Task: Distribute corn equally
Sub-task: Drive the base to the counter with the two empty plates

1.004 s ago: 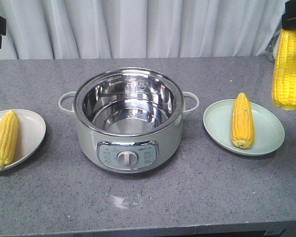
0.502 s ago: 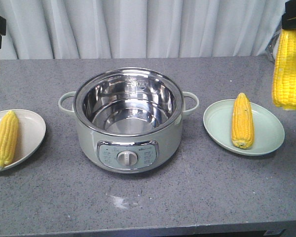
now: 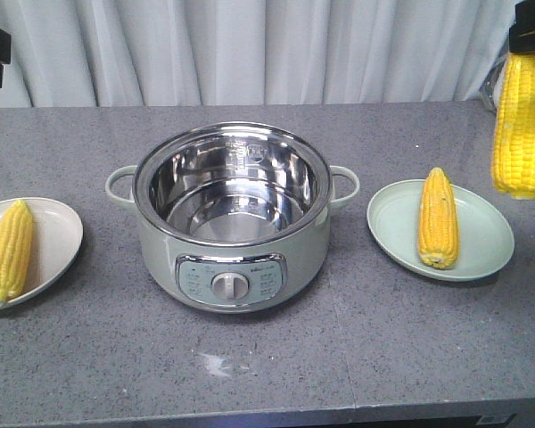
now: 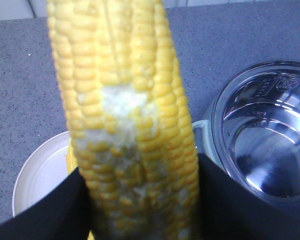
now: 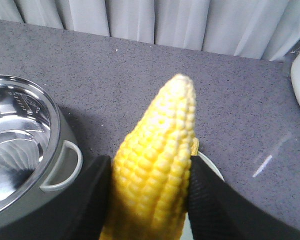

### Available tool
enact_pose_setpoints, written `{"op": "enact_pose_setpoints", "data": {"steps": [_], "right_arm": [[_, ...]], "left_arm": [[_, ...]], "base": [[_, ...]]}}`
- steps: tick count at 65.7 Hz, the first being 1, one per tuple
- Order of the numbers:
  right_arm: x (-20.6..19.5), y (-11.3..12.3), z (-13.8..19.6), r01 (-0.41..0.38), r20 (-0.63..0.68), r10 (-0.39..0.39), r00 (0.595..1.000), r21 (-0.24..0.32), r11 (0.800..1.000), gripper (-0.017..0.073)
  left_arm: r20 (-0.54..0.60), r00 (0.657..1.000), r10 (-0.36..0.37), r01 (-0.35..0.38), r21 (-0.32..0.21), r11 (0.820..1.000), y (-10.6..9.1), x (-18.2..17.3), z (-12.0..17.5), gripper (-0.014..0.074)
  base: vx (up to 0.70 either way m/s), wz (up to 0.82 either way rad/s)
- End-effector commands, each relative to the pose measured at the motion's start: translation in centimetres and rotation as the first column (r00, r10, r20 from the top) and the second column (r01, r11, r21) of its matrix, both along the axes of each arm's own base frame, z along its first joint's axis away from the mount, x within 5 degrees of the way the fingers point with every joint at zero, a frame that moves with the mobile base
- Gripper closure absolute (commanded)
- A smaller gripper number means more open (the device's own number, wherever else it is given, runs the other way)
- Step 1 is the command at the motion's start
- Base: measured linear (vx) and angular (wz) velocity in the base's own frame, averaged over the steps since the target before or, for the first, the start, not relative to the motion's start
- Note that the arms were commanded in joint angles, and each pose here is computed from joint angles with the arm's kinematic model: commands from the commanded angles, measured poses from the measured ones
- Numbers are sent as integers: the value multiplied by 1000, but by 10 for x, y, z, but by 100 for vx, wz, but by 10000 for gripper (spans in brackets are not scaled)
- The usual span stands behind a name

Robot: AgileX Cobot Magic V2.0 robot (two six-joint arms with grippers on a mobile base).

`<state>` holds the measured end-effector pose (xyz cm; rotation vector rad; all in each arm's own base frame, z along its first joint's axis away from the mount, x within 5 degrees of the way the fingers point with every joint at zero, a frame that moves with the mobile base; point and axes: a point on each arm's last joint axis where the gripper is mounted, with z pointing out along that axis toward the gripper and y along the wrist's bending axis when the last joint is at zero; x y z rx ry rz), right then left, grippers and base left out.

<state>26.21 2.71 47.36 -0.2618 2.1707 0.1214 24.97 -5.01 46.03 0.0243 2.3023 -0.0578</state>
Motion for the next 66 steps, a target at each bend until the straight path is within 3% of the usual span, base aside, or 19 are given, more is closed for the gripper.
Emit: {"op": "enact_pose_setpoints", "data": {"steps": [1, 66], "right_arm": [[-9, -2, 20, 10, 117, -12, 993, 16, 1000, 440], [-9, -2, 20, 10, 117, -12, 993, 16, 1000, 440]], "left_arm": [[114, 993, 1, 2, -25, 1000, 2, -8, 20, 590], [114, 993, 1, 2, -25, 1000, 2, -8, 20, 590]], "base": [[0, 0], [-3, -14]]}}
